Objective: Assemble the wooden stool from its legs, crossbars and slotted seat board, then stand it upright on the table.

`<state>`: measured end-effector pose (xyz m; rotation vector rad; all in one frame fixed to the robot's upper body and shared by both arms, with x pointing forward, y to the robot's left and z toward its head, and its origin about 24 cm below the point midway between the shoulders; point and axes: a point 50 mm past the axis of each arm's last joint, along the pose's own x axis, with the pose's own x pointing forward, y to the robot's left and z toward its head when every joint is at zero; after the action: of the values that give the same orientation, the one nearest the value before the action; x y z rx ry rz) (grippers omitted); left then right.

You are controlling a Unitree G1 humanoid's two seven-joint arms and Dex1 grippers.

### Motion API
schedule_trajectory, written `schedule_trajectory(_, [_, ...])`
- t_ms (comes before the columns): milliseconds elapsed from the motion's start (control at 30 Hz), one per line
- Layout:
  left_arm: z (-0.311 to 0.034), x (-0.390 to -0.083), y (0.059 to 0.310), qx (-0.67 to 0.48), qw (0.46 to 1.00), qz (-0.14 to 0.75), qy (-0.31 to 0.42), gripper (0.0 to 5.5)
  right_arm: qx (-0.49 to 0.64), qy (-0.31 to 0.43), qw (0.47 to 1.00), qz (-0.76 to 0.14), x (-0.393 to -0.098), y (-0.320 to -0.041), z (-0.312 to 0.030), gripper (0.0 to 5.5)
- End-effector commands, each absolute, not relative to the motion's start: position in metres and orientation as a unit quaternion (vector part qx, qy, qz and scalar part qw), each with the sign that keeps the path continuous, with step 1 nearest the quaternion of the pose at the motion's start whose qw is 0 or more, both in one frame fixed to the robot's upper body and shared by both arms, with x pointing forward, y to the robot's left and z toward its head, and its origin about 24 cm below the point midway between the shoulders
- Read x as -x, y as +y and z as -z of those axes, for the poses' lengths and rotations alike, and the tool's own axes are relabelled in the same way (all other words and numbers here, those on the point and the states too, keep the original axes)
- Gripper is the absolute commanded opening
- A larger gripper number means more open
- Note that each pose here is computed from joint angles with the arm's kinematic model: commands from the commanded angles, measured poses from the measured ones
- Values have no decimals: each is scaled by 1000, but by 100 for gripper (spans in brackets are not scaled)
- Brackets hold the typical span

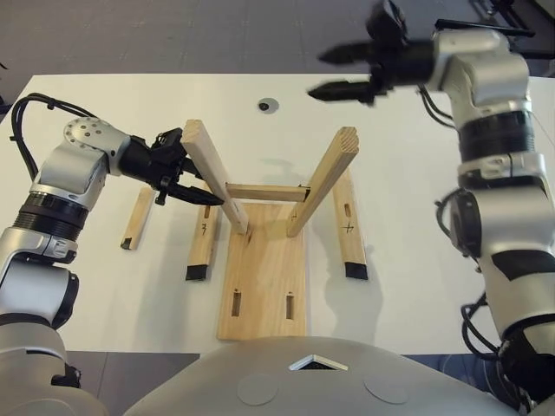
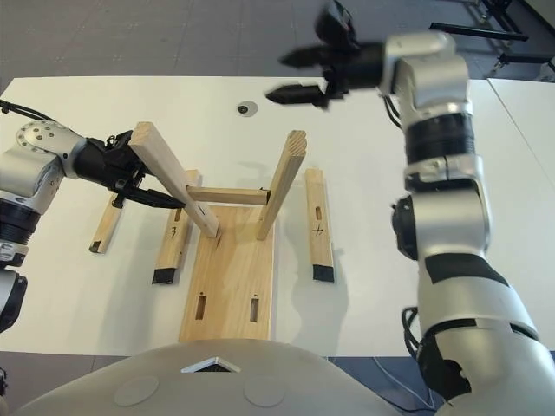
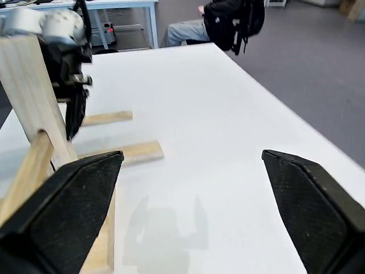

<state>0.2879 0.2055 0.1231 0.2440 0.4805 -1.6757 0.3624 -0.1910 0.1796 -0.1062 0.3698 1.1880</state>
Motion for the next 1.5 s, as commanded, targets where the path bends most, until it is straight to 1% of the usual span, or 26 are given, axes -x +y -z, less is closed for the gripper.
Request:
schedule_trajectory(33, [-91, -275, 212, -104, 612, 724, 301, 201, 41, 295, 803, -516, -328, -245, -131, 449])
schedule_trajectory(67, [-92, -275, 213, -105, 613, 722, 303, 201, 30, 309, 796, -520, -320, -249, -126, 449])
schedule_trajectory(100, [-94, -276, 214, -106, 615, 721, 303, 201, 2, 305, 788, -534, -314, -248, -130, 449])
schedule_trajectory(200, [-96, -278, 216, -109, 619, 717, 301, 201, -59, 272, 768, -577, -303, -236, -147, 449])
schedule_trajectory(300, [-97, -280, 216, -112, 620, 716, 301, 201, -98, 237, 758, -599, -299, -223, -160, 449])
schedule_trajectory(433, [-97, -280, 219, -115, 620, 714, 305, 201, -110, 229, 742, -621, -294, -201, -163, 449])
schedule_trajectory(533, [-97, -283, 219, -124, 619, 712, 307, 201, -114, 222, 745, -618, -296, -191, -161, 449])
schedule_trajectory(600, [-100, -287, 217, -130, 620, 711, 304, 201, -120, 222, 734, -631, -296, -182, -160, 449])
schedule_trajectory(700, [-103, -290, 215, -140, 616, 714, 302, 201, -119, 227, 726, -638, -294, -174, -157, 449])
schedule_trajectory(833, [-114, -290, 202, -156, 601, 733, 279, 201, -113, 232, 729, -634, -296, -172, -153, 449])
schedule_trajectory(1033, [-114, -288, 188, -175, 578, 752, 263, 201, -102, 218, 722, -649, -300, -159, -162, 449])
schedule_trajectory(1233, [-111, -287, 179, -182, 567, 761, 258, 201, -84, 204, 709, -670, -301, -146, -172, 449])
schedule_trajectory(1367, [-105, -283, 175, -179, 558, 767, 263, 201, -72, 195, 706, -677, -300, -146, -176, 449])
schedule_trajectory(1433, [-107, -285, 175, -181, 563, 763, 262, 201, -59, 182, 706, -682, -299, -148, -176, 449])
schedule_trajectory(1500, [-108, -287, 176, -181, 571, 757, 261, 201, -29, 159, 717, -678, -300, -151, -175, 449])
